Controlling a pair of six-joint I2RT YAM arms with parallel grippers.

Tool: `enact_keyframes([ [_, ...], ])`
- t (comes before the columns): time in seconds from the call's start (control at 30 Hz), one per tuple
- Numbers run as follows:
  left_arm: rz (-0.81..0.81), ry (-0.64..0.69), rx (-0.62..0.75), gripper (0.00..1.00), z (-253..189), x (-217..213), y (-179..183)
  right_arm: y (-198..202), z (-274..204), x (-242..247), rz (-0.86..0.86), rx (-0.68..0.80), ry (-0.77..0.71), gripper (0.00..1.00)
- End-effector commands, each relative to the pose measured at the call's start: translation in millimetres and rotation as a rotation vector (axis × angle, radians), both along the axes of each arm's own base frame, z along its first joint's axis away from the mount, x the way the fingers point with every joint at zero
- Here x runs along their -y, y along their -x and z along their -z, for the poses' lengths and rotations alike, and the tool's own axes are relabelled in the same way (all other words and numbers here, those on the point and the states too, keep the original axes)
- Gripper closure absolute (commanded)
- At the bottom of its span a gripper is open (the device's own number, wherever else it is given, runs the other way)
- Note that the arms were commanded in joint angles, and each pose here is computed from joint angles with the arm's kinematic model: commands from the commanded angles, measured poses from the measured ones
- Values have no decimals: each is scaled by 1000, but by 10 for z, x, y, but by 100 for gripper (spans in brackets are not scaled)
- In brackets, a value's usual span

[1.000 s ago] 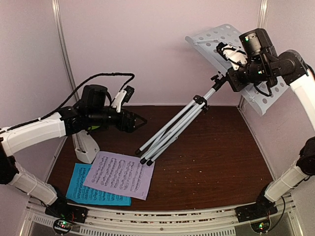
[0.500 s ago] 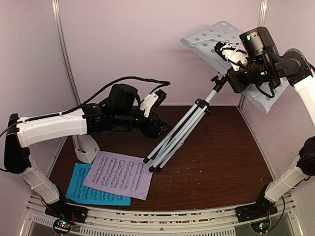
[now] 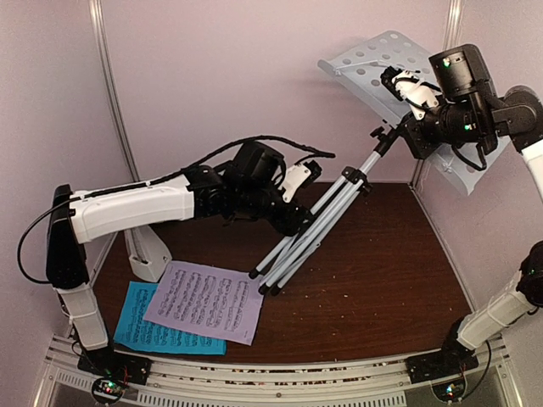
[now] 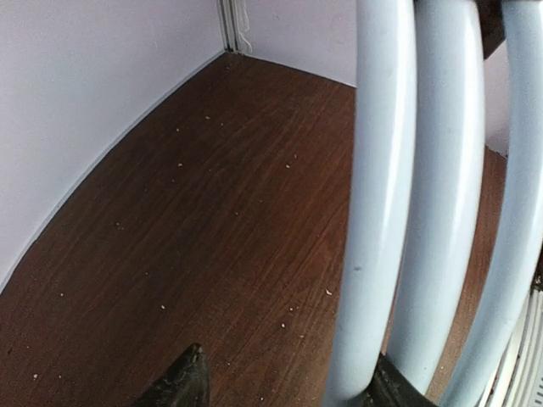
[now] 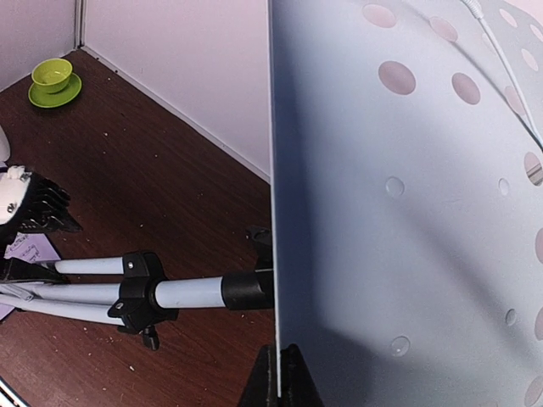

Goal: Set up the instrument practice props

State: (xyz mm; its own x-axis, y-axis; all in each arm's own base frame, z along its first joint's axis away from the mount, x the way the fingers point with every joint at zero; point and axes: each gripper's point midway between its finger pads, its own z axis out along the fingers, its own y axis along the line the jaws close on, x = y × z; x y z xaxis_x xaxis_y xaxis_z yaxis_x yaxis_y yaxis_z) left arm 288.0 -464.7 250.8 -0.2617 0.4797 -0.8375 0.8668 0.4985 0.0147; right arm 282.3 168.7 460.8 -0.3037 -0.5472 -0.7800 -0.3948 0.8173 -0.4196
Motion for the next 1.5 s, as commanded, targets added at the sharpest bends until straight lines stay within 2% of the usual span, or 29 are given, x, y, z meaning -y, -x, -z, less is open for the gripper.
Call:
enact_keyframes([
  [0.0,-27,-69,45,46,12,3,-59,122,-963,241,60,291,-277,100],
  [0.13,32,-113,137,58,-25,88,25,142,-957,238,47,286,-266,100],
  [0.3,194,-166,267,88,-21,252,229,171,-987,234,27,291,-270,100],
  [0.37,220,-185,317,95,2,252,229,195,-1004,219,9,290,-273,100],
  [0.53,250,-241,470,98,-52,209,152,255,-1026,189,-32,286,-287,100],
  [0.6,236,-234,582,99,-217,209,79,276,-1017,175,-48,281,-289,100],
  [0.77,119,-226,791,99,-545,217,-172,298,-1028,173,-60,282,-291,100],
  [0.9,8,-167,882,100,-731,251,-323,312,-1089,212,-52,301,-292,100],
  [1.03,-123,-119,896,100,-772,279,-505,328,-1192,290,-32,337,-287,100],
  [1.13,-108,-64,843,74,-751,350,-516,331,-1259,339,-14,364,-285,100],
  [1.3,-94,16,743,43,-818,313,-470,272,-1242,424,48,389,-246,100],
  [1.47,-92,81,657,22,-842,137,-375,218,-1256,503,110,414,-219,100],
])
